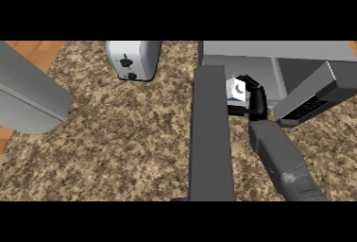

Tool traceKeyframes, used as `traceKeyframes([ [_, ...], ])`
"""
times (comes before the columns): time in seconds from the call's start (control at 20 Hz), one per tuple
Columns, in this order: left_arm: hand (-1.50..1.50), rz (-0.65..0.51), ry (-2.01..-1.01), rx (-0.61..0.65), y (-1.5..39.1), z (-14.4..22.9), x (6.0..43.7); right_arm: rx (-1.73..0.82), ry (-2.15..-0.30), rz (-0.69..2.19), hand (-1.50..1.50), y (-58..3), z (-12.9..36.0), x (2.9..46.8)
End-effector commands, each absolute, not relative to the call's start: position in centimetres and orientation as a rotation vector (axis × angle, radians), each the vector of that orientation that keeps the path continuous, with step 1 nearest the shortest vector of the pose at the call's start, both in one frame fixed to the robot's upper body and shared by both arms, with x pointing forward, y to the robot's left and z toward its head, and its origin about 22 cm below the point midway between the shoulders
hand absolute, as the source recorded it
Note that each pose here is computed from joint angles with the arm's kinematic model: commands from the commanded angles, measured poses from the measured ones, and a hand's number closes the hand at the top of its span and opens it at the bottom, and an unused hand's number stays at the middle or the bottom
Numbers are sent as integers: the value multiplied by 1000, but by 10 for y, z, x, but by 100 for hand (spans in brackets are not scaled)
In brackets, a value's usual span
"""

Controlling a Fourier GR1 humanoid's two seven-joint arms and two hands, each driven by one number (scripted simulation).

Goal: Pick up the milk, place it into the microwave and close the microwave

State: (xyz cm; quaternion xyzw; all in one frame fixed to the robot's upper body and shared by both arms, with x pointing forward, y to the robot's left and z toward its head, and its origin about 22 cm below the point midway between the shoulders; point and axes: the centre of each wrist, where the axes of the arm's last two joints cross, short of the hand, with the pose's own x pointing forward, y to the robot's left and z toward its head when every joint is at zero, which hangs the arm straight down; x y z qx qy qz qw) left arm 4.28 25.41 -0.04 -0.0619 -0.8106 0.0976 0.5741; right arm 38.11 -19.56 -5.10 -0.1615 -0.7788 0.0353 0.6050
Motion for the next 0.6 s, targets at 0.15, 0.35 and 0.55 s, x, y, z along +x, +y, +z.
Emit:
traceKeyframes([
  [0.15,-150,217,-1911,-156,256,7,44,-480,-1786,160,150,-222,-39,395],
  [0.35,-150,200,-1905,-161,256,-3,51,-575,-1818,221,150,-224,-42,393],
  [0.55,-150,194,-1921,-189,253,-1,53,-693,-1860,273,150,-233,-27,403],
])
